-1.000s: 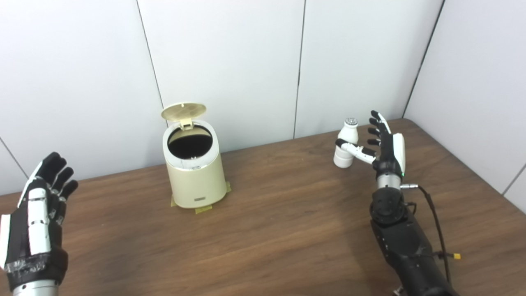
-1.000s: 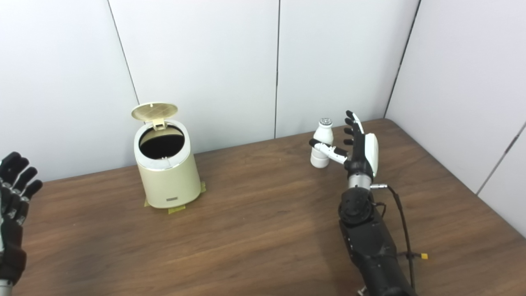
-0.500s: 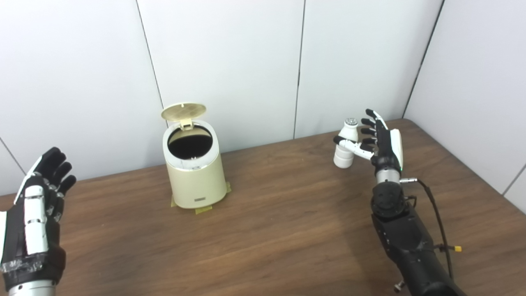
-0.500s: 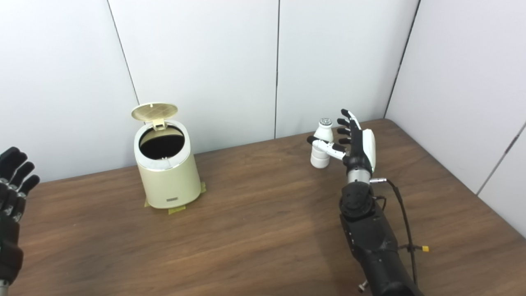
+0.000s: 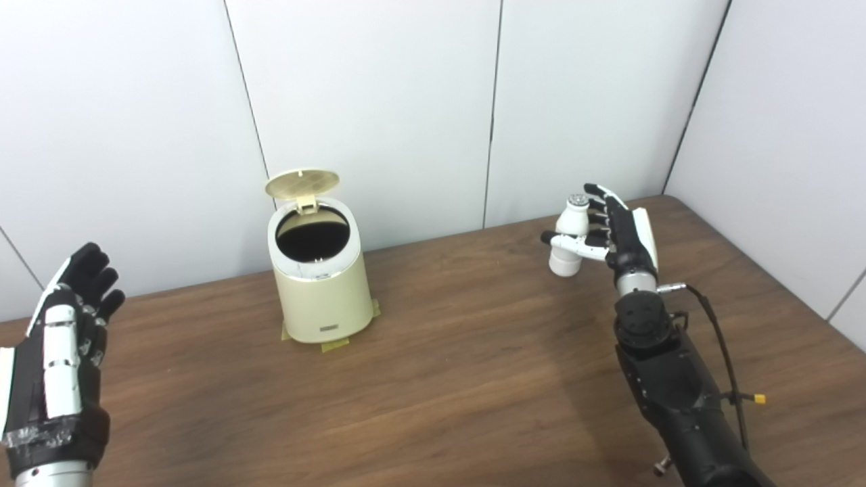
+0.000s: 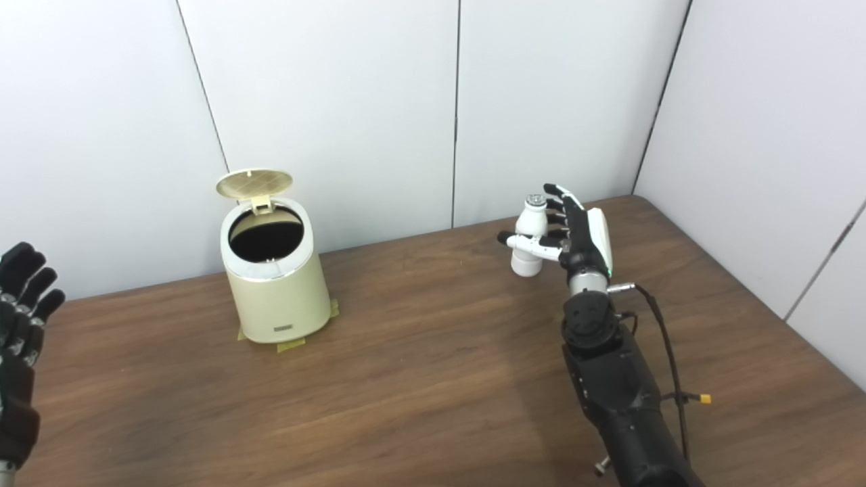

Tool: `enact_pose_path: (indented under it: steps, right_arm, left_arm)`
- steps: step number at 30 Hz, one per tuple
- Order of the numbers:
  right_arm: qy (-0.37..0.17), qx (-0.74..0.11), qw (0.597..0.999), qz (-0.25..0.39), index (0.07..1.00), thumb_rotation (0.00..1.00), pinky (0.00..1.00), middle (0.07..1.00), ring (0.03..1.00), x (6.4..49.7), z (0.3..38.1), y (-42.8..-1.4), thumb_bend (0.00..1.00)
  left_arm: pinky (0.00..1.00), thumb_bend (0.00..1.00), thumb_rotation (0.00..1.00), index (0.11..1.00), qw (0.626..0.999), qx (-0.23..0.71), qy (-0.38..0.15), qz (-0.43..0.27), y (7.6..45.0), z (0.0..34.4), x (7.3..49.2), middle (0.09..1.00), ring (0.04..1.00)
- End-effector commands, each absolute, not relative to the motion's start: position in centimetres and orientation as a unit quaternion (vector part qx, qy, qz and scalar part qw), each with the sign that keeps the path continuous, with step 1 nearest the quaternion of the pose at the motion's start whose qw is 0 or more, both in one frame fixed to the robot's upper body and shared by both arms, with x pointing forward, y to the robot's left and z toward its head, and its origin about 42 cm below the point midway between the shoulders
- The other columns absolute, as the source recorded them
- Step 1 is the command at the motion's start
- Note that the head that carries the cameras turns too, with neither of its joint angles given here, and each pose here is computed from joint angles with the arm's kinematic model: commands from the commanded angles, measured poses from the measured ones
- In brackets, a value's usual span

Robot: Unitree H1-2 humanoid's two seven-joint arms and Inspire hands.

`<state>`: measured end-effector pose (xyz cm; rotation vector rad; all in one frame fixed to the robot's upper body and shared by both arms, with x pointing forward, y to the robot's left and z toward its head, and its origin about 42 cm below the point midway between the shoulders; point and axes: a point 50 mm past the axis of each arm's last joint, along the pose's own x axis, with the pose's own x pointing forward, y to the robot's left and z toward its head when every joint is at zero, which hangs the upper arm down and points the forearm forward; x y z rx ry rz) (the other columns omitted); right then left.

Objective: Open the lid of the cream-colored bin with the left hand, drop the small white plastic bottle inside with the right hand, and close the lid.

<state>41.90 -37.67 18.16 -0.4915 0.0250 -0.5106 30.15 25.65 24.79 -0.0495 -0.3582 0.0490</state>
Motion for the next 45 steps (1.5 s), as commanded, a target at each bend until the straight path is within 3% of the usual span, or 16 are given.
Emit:
enact_pose_path:
  steps: [1,15,30,34,35,37,38,40,43,45]
  right_arm:
    - [-0.021,-0.260,0.930,-0.260,0.825,0.20,0.58,0.755,0.694,42.6,21.6,-38.6,0.90]
    - [0.029,-0.283,0.924,-0.257,0.803,0.19,0.56,0.752,0.685,42.5,22.1,-38.9,0.89]
    - [0.032,-0.291,0.918,-0.266,0.786,0.18,0.57,0.748,0.682,42.6,21.9,-38.8,0.87]
    - [0.010,-0.308,0.903,-0.300,0.696,0.10,0.53,0.678,0.624,42.6,21.5,-38.7,0.85]
    - [0.002,-0.310,0.898,-0.311,0.650,0.06,0.53,0.659,0.616,42.6,21.4,-38.7,0.83]
    - [-0.012,-0.307,0.893,-0.328,0.523,0.11,0.52,0.623,0.599,42.6,21.1,-38.7,0.58]
    - [-0.018,-0.301,0.892,-0.337,0.504,0.12,0.52,0.607,0.593,42.6,20.9,-38.8,0.55]
    - [-0.021,-0.289,0.891,-0.349,0.469,0.01,0.48,0.532,0.568,42.6,20.6,-38.9,0.53]
    - [-0.021,-0.273,0.893,-0.357,0.477,0.00,0.46,0.498,0.561,42.6,20.3,-39.1,0.53]
    - [-0.021,-0.266,0.895,-0.358,0.463,0.00,0.41,0.518,0.502,42.5,20.3,-39.2,0.52]
  left_arm:
    - [0.93,0.18,0.90,0.905,0.975,-0.019,-0.220,0.013,25.3,26.9,30.2,0.926,0.927]
    - [0.96,0.17,0.93,0.921,0.975,-0.017,-0.219,0.015,25.1,27.3,29.8,0.938,0.943]
    - [0.96,0.14,0.94,0.926,0.975,-0.020,-0.223,0.006,24.9,27.3,29.9,0.943,0.946]
    - [0.96,0.15,0.93,0.931,0.974,-0.023,-0.225,0.006,24.8,27.5,29.8,0.945,0.946]
    - [0.95,0.15,0.93,0.929,0.974,-0.024,-0.224,0.006,24.8,27.5,29.7,0.942,0.944]
    - [0.96,0.16,0.94,0.932,0.974,-0.024,-0.224,0.007,24.7,27.6,29.6,0.942,0.945]
    - [0.97,0.16,0.95,0.933,0.974,-0.024,-0.224,0.007,24.7,27.7,29.6,0.943,0.947]
    - [0.97,0.16,0.96,0.930,0.974,-0.024,-0.225,0.006,24.7,27.7,29.5,0.941,0.948]
    - [0.95,0.15,0.96,0.924,0.973,-0.026,-0.227,0.006,24.6,27.7,29.5,0.937,0.944]
    - [0.95,0.15,0.96,0.923,0.974,-0.026,-0.227,0.005,24.6,27.7,29.5,0.936,0.945]
